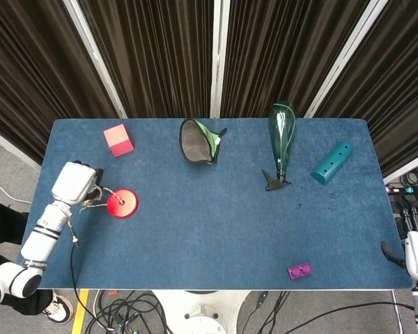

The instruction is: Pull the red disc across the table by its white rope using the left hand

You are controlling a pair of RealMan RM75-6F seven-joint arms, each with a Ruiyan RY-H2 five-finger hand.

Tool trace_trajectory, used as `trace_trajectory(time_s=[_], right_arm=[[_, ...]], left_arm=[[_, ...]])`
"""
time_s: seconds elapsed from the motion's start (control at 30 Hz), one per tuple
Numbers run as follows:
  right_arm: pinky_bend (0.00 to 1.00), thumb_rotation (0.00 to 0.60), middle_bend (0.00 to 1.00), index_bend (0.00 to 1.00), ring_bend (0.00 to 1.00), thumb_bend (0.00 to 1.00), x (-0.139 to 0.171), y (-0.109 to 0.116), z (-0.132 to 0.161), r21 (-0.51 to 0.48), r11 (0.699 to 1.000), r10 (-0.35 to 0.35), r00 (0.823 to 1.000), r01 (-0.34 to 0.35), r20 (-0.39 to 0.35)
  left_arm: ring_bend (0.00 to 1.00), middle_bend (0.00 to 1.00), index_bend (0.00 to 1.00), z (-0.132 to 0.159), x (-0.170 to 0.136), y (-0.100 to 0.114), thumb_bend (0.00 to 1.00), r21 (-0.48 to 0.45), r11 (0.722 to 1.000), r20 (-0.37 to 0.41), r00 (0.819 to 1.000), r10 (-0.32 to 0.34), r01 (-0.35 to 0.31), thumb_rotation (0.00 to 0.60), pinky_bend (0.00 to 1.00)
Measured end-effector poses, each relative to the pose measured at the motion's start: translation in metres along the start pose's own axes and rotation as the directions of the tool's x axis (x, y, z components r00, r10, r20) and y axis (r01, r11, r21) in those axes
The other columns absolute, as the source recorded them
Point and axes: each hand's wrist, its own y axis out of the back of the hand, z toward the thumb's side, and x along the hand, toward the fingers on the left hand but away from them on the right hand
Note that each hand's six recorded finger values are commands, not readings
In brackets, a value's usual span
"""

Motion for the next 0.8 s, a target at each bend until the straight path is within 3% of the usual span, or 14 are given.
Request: trace_trajectory(time_s=[0.13,0.2,0.37,0.6,0.7,0.8], right_arm=[[0.0,0.6,0.0,0.0,0.0,0.21,-0.001,0.0,-0.004,-0.004,1.0,0.0,1.0,0.0,0.007],[0.0,0.6,0.0,0.0,0.0,0.21,-0.001,-0.001,-0.004,-0.007,1.0,0.002,1.0,-0.002,0.006],[0.0,0.6,0.0,0.0,0.0,0.21,-0.001,-0.003,-0.002,-0.007,1.0,0.003,1.0,-0.003,0.001],[0.0,0.6,0.0,0.0,0.0,0.21,0.0,-0.004,0.0,-0.009,1.0,0.007,1.0,-0.007,-0.007],[0.0,0.6,0.0,0.0,0.0,0.21,0.001,-0.004,0.002,-0.014,1.0,0.006,1.0,-0.006,-0.011],[0.0,0.6,0.0,0.0,0.0,0.21,0.001,-0.003,0.003,-0.016,1.0,0.003,1.0,-0.003,-0.014]], left_arm=[[0.08,0.12,0.08,0.001,-0.004,-0.01,0.09,-0.048,0.995,0.014,0.996,-0.092,0.093,0.6,0.29],[0.04,0.07,0.08,-0.005,-0.01,-0.008,0.09,-0.062,0.992,-0.001,0.994,-0.108,0.108,0.6,0.26],[0.04,0.07,0.08,-0.015,-0.028,0.003,0.09,-0.091,0.993,-0.031,0.996,-0.084,0.081,0.6,0.25],[0.04,0.1,0.08,-0.022,-0.068,0.018,0.11,-0.137,0.99,-0.08,0.997,0.023,-0.034,0.6,0.24],[0.04,0.1,0.09,-0.031,-0.097,0.016,0.11,-0.121,0.989,-0.139,0.988,0.063,-0.081,0.6,0.24],[0.04,0.1,0.09,-0.04,-0.134,0.004,0.11,-0.092,0.992,-0.209,0.976,0.065,-0.086,0.6,0.24]])
